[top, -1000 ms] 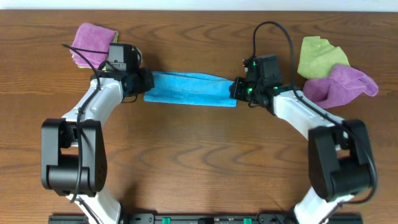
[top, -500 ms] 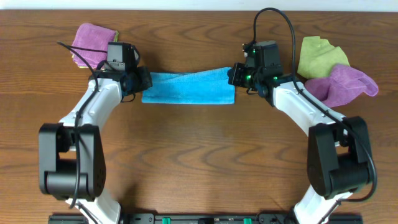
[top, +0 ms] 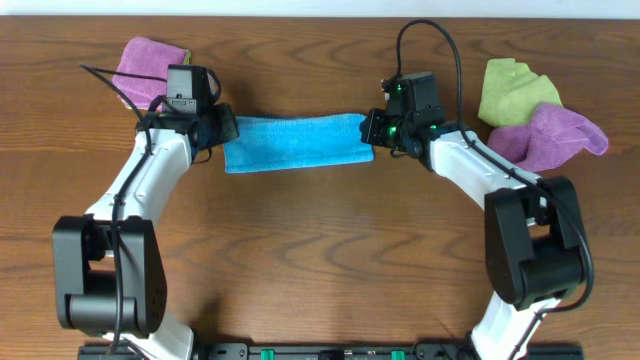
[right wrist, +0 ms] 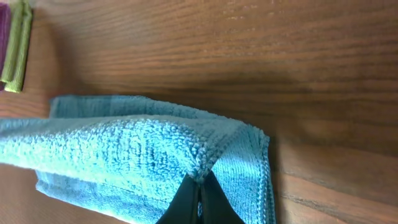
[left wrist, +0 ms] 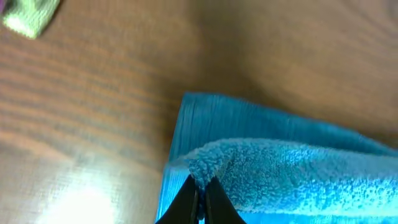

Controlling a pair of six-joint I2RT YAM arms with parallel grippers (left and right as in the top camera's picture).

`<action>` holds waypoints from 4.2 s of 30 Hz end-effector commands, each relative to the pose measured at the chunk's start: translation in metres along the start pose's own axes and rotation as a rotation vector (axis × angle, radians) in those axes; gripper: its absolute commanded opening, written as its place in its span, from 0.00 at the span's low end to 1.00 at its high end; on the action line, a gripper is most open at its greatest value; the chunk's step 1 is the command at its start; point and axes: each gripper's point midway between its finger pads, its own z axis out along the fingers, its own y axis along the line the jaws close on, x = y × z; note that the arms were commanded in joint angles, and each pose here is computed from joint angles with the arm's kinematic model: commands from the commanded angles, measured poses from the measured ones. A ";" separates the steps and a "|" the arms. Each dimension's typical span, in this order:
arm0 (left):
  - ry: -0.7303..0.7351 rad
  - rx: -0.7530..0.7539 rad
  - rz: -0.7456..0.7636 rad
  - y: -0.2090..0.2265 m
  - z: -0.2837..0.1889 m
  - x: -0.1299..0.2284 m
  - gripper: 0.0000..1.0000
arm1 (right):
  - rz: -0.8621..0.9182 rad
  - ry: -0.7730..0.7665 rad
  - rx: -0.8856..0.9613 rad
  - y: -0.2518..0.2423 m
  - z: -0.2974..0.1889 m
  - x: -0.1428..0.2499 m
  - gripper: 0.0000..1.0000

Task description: Fold the cloth

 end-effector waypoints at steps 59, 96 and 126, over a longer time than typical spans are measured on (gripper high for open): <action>0.098 0.217 0.045 -0.035 0.015 0.015 0.10 | -0.014 0.022 0.069 0.008 -0.019 -0.016 0.02; -0.026 -0.105 0.285 -0.028 0.061 0.017 0.06 | -0.398 0.011 0.364 -0.007 0.024 0.010 0.02; 0.431 -0.158 0.218 0.002 0.047 0.124 0.06 | -0.248 0.438 0.511 -0.050 0.006 0.118 0.01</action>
